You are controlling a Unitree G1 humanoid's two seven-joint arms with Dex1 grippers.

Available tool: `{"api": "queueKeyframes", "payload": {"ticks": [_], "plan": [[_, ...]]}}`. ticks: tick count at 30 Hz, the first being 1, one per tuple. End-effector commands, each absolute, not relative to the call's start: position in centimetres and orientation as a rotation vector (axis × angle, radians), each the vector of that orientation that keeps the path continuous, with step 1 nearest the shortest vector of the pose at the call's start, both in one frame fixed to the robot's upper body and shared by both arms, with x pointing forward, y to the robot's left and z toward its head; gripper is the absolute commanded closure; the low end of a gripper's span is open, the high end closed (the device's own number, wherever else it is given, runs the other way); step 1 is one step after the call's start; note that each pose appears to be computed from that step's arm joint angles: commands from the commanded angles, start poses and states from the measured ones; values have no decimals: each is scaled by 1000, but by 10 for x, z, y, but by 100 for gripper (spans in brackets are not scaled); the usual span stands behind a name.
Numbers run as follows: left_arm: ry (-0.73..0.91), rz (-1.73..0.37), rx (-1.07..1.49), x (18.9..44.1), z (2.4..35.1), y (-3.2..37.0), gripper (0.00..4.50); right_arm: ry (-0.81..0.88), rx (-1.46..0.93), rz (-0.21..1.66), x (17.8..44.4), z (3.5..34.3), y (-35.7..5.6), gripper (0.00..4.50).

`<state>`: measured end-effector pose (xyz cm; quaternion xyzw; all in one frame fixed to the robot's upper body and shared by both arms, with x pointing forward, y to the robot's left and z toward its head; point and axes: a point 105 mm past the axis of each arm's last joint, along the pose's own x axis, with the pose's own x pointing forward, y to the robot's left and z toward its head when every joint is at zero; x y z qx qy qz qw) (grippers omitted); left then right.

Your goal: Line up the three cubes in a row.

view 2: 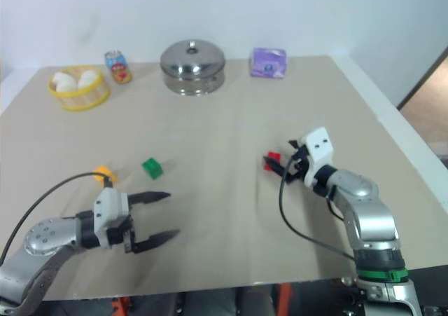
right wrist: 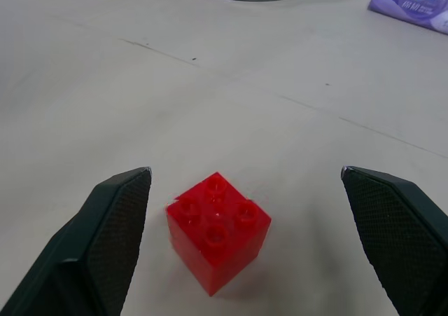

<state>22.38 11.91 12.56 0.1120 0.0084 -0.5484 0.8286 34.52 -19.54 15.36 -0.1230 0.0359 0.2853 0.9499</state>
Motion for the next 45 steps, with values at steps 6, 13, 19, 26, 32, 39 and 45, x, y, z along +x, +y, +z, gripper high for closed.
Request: {"api": "queueKeyframes", "payload": {"ticks": [6,13,19,26,32,39,45], "plan": [[-13,-1183,248,221,137,117,5,82,-311,633,350,149,-197,0],[-7,-1177,245,218,136,116,5,83,-321,660,356,145,-194,0],[-3,-1173,243,217,136,115,5,73,-317,680,361,149,-184,0],[-3,-1162,244,217,137,114,5,115,-328,667,363,140,-178,0],[-7,-1149,239,216,138,113,5,146,-325,663,360,134,-177,0],[-9,-1137,236,219,139,112,0,154,-319,652,359,132,-178,117],[-9,-1140,236,218,139,111,0,138,-344,638,359,135,-179,255]]}}
